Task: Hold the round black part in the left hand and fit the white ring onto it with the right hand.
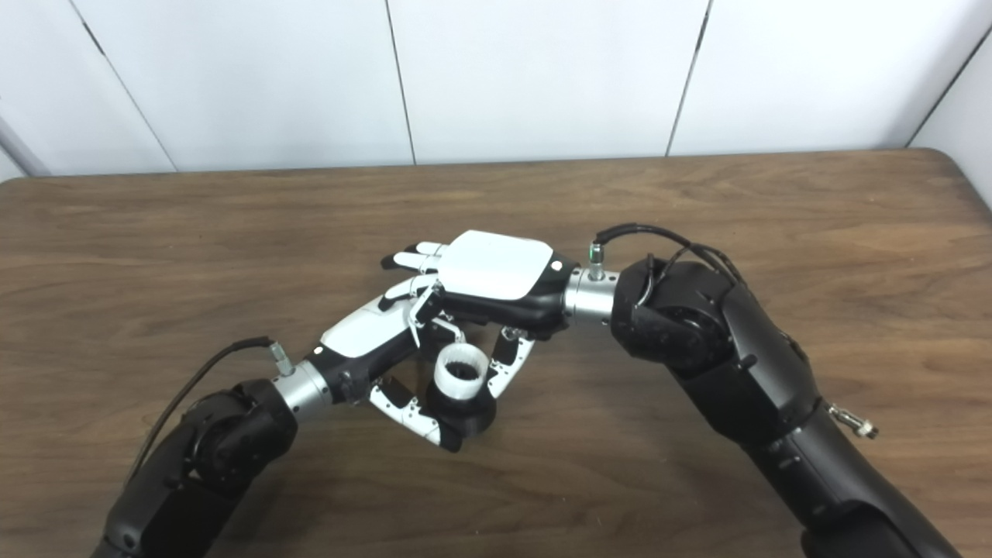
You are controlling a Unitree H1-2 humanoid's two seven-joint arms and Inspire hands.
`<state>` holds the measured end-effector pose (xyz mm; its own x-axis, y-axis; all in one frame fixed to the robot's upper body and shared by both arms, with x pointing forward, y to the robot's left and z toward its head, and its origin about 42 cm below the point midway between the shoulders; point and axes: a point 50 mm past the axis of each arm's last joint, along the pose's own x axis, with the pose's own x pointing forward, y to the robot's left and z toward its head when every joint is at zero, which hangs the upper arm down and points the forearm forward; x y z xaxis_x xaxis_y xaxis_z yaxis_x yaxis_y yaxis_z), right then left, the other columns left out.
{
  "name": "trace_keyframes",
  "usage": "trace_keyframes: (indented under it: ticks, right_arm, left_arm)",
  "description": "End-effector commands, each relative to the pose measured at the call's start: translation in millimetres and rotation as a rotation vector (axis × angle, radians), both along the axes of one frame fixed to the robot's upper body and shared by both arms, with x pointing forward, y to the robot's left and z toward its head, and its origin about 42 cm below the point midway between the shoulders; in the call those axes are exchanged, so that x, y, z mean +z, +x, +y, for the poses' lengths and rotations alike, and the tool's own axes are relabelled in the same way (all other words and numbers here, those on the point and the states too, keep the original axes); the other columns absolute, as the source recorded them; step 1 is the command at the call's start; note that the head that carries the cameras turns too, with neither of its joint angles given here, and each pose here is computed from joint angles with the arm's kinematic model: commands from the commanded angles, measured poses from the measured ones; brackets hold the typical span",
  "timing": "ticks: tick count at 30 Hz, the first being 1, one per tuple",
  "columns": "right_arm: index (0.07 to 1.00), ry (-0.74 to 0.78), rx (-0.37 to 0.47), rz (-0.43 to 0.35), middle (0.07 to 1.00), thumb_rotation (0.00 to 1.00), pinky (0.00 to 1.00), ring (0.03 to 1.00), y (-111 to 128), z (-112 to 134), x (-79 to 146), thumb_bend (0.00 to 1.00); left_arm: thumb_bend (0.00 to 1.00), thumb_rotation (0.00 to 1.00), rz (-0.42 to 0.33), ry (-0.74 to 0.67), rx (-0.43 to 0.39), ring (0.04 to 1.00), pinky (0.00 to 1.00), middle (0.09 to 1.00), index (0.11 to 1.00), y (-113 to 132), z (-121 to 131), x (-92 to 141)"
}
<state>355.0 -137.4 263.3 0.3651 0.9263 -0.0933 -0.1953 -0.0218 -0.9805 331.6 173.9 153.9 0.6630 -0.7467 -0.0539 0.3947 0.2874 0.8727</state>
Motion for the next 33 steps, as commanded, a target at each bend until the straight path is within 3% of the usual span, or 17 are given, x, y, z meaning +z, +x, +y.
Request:
trace_keyframes:
  ticks: [1,33]
  right_arm:
    - [0.480,0.044,0.029,-0.043,0.864,0.14,1.00,1.000,0.6,3.1,16.1,0.53]
    - [0.480,0.012,0.040,0.016,0.886,0.14,1.00,1.000,-7.4,1.4,6.2,0.53]
  left_arm:
    - [0.52,0.06,-0.087,-0.055,-0.029,1.000,1.00,0.879,0.480,4.6,-4.6,24.8]
    - [0.52,0.06,-0.078,-0.057,0.001,1.000,1.00,0.859,0.480,2.5,-7.6,26.6]
